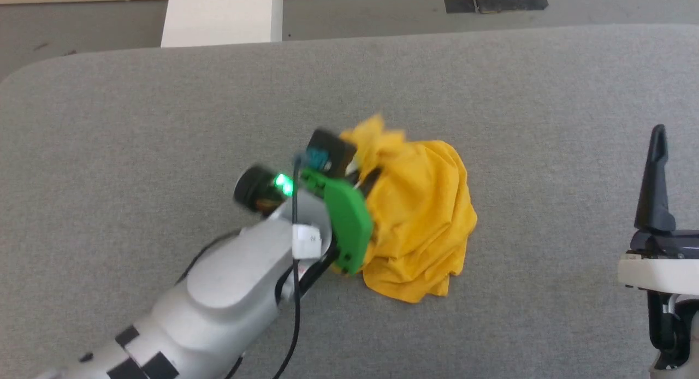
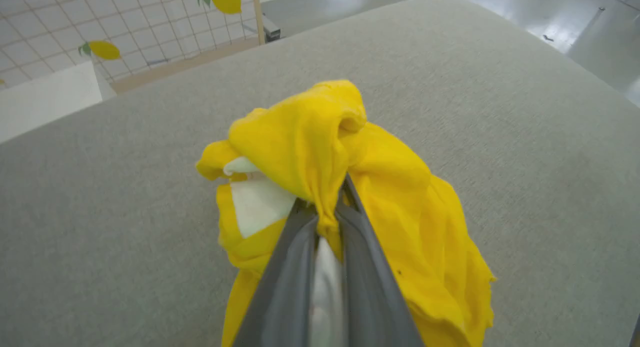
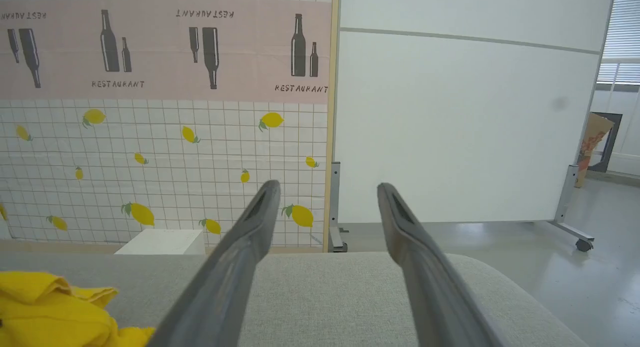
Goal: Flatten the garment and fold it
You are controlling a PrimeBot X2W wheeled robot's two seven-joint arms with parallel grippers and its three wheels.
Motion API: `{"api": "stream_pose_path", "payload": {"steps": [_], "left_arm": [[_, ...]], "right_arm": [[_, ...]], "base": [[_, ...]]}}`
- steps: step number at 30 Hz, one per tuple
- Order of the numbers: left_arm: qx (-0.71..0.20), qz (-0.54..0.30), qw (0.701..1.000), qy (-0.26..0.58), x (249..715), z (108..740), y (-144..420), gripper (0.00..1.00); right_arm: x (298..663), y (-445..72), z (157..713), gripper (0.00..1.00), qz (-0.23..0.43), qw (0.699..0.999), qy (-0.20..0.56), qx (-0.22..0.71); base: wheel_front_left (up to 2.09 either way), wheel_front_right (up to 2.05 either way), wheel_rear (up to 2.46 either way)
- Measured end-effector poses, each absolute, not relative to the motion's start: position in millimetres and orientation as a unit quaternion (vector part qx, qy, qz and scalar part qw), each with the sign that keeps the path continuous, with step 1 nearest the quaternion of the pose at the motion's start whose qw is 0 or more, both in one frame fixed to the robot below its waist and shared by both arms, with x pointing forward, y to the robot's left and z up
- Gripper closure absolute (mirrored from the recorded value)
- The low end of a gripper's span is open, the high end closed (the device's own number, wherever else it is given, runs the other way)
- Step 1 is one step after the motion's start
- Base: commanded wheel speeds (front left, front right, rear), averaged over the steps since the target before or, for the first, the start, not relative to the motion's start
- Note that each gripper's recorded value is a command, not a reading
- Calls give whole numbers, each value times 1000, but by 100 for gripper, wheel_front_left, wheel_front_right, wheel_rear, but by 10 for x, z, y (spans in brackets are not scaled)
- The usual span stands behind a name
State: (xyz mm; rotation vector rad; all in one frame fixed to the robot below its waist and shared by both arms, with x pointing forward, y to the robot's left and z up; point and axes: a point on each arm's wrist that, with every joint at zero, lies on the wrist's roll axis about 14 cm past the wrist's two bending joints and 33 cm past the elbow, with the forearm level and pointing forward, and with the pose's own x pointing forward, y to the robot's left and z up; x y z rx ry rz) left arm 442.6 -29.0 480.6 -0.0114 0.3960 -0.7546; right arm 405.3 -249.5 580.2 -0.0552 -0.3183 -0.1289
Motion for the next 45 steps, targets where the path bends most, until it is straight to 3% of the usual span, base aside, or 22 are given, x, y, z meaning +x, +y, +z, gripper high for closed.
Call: {"api": "stream_pose_path", "payload": {"steps": [2, 4, 5, 10, 14, 19, 25, 34, 45], "left_arm": [[3, -352, 906, 237, 4364, 4473, -182, 100], [-16, -343, 895, 284, 4271, 4187, -131, 74], [-24, -343, 897, 277, 4283, 4211, -150, 0], [-62, -323, 924, 194, 4495, 4562, -75, 0], [-98, -296, 947, 81, 4667, 5133, 108, 0], [-99, -217, 971, -25, 4683, 5638, 726, 0], [-84, -94, 986, -113, 4346, 5998, 1553, 0], [-30, 1, 994, -110, 3729, 5660, 2000, 0], [-63, 9, 992, -111, 3688, 5554, 2032, 0]], "right_arm": [[4070, -2473, 5771, 0, -61, 986, -154, -27], [4115, -2425, 5717, 0, -54, 987, -148, -25], [4130, -2406, 5709, 0, -51, 988, -147, -25], [4180, -2308, 5693, 0, -37, 988, -146, -23], [4170, -2251, 5728, 0, -29, 988, -150, -21], [4109, -2141, 5707, 0, -14, 989, -145, -15], [4089, -1989, 5648, 0, 8, 991, -136, -9], [4096, -1859, 5335, 0, 27, 996, -89, 2], [4338, -1645, 5118, 0, 56, 998, -7, 5]], "base": [[0, 0, 0], [0, 0, 0], [0, 0, 0], [0, 0, 0], [0, 0, 0], [0, 0, 0], [0, 0, 0], [0, 0, 0], [0, 0, 0]]}}
